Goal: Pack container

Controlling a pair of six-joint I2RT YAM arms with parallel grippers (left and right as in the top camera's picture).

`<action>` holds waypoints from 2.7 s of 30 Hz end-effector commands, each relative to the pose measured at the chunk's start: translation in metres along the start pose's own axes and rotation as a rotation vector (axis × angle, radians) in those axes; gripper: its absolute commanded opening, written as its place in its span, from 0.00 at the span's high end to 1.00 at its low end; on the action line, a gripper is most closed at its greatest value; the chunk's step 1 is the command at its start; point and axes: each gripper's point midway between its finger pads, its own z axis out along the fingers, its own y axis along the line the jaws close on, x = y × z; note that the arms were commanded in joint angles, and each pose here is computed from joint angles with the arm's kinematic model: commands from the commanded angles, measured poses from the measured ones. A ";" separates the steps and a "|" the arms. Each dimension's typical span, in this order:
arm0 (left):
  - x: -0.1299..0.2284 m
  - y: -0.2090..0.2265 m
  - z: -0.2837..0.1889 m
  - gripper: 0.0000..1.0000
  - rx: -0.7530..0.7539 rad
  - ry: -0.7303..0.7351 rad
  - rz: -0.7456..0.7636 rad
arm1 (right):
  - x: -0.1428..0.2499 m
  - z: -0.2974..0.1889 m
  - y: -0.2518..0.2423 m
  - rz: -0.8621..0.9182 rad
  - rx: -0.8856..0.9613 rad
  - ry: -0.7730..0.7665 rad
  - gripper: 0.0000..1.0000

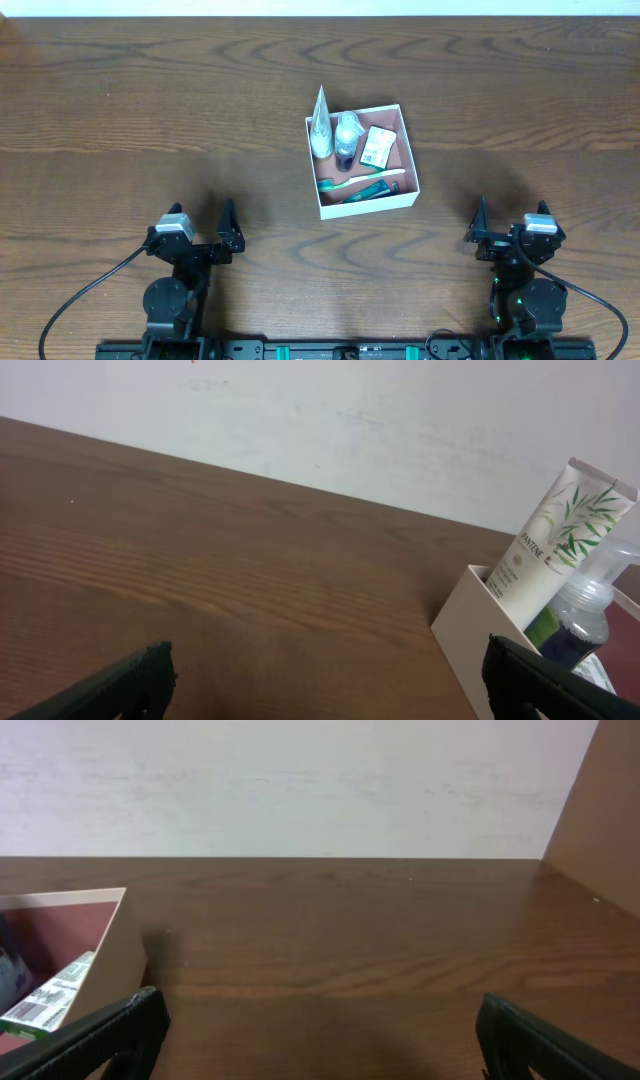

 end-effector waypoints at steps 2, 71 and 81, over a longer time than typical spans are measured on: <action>0.014 0.011 0.001 0.02 -0.050 0.038 0.014 | 0.001 -0.001 0.005 0.007 -0.028 0.000 0.01; 0.014 0.011 0.001 0.02 -0.050 0.038 0.014 | 0.001 -0.001 0.006 -0.024 -0.031 0.000 0.01; 0.014 0.011 0.001 0.02 -0.050 0.038 0.014 | 0.001 -0.001 0.006 -0.024 -0.031 0.000 0.01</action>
